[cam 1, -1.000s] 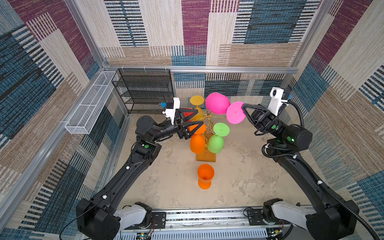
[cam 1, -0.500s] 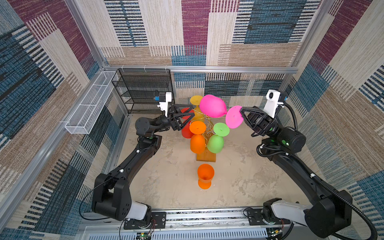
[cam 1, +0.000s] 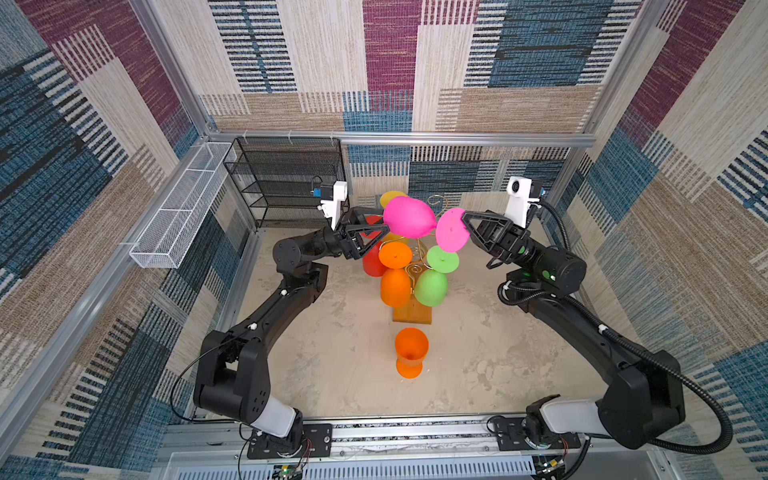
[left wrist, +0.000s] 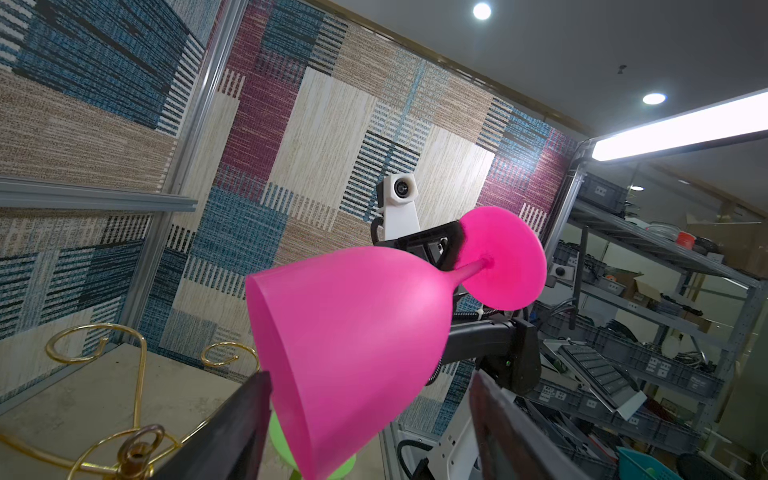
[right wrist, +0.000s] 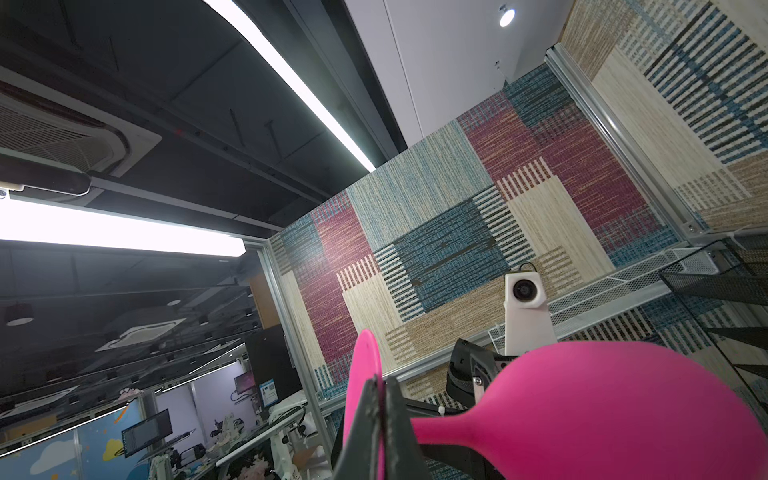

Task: Take the wine glass off the wine glass rack
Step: 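Grasp the magenta glass bowl with the left gripper while right holds the foot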

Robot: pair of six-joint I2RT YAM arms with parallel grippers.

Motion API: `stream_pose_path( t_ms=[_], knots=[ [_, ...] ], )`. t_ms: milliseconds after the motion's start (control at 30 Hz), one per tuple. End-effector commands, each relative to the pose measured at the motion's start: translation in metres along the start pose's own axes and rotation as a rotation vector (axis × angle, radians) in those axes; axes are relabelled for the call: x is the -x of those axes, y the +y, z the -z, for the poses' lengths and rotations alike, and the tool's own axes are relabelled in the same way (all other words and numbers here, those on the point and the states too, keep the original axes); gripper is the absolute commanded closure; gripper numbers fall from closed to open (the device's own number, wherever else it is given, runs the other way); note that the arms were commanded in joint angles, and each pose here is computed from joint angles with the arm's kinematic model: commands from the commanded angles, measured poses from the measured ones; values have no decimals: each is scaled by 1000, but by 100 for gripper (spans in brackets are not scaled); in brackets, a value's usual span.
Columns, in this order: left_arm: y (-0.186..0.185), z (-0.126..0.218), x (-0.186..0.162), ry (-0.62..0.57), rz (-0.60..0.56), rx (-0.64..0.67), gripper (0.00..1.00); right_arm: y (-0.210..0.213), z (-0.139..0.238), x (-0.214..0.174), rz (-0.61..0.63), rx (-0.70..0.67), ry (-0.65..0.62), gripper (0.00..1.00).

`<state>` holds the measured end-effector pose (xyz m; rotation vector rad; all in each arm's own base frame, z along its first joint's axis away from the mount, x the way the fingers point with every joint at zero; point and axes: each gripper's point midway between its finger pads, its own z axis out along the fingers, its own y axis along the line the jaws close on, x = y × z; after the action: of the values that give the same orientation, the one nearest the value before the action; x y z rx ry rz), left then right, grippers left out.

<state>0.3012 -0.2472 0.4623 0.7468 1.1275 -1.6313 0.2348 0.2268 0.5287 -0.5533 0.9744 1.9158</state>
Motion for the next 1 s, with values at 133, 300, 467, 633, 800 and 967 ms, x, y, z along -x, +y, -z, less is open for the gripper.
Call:
stream_pose_path(
  t_ms=[133, 300, 467, 633, 800, 967],
  knots=[
    [-14, -4, -1, 16, -23, -45, 35, 16, -1, 1, 52, 78, -11, 100],
    [-23, -4, -1, 16, -35, -53, 53, 13, 0, 1, 45, 70, -18, 100],
    [-30, -3, 0, 10, -47, -56, 66, 10, 1, 1, 42, 47, -24, 100],
    [-38, -2, 2, 6, -59, -60, 78, 0, 3, 0, 31, -3, -34, 91],
    [-46, 0, 4, -1, -71, -65, 86, -2, 4, 0, 34, -40, -32, 73],
    [-59, 1, 6, -4, -106, -75, 91, -9, 5, 1, 67, -105, -28, 48]
  ],
)
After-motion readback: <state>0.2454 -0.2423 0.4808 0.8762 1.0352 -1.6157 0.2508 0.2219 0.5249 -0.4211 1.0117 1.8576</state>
